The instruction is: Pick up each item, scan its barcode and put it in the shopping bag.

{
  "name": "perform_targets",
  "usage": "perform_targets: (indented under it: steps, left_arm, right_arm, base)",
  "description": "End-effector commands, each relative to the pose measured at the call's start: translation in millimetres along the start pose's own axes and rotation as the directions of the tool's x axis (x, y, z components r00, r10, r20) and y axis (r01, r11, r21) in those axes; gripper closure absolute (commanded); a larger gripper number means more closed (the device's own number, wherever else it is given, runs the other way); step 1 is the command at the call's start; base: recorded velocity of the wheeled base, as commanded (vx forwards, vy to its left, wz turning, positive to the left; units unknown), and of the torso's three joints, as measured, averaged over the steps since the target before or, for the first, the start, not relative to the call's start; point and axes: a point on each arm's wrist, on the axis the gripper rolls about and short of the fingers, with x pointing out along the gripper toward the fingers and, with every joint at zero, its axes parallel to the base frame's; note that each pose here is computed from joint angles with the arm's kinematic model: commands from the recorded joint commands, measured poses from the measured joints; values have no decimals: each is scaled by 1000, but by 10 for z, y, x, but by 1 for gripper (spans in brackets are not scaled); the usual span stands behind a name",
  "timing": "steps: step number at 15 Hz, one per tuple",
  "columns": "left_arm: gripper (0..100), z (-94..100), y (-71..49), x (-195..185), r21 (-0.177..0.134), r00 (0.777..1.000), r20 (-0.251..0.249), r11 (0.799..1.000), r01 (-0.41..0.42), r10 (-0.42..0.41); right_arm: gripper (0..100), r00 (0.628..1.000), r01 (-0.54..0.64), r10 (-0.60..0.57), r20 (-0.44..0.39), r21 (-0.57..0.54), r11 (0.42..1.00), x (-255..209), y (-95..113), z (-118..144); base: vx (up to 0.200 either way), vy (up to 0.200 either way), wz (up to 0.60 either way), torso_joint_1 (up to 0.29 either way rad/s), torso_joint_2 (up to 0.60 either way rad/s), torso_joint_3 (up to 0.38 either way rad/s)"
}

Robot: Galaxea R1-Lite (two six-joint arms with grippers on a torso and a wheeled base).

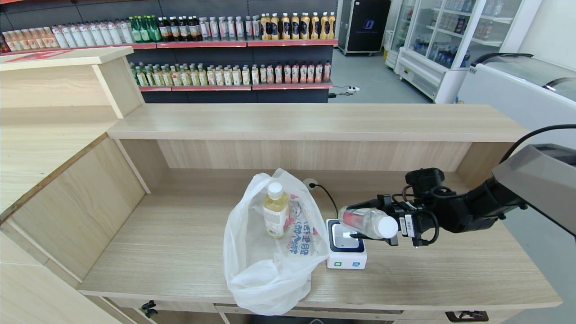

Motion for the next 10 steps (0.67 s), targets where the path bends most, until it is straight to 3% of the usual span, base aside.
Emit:
perform_targets:
  steps: [1,7,10]
  left_arm:
    - [100,0,0,0,0,1000,0,1000,-1,1]
    - [100,0,0,0,0,1000,0,1000,-1,1]
    - [100,0,0,0,0,1000,0,1000,-1,1]
  right_arm:
    - [100,1000,0,0,0,-1,1000,-23,-1,64]
    - [100,1000,9,-9,1,-3,1000,-116,4,172]
    - [100,1000,8,-8,-4,25,1000,-242,22,396]
  base:
    - [0,0,0,0,0,0]
    - [0,0,0,0,0,0]
    - [0,0,0,0,0,0]
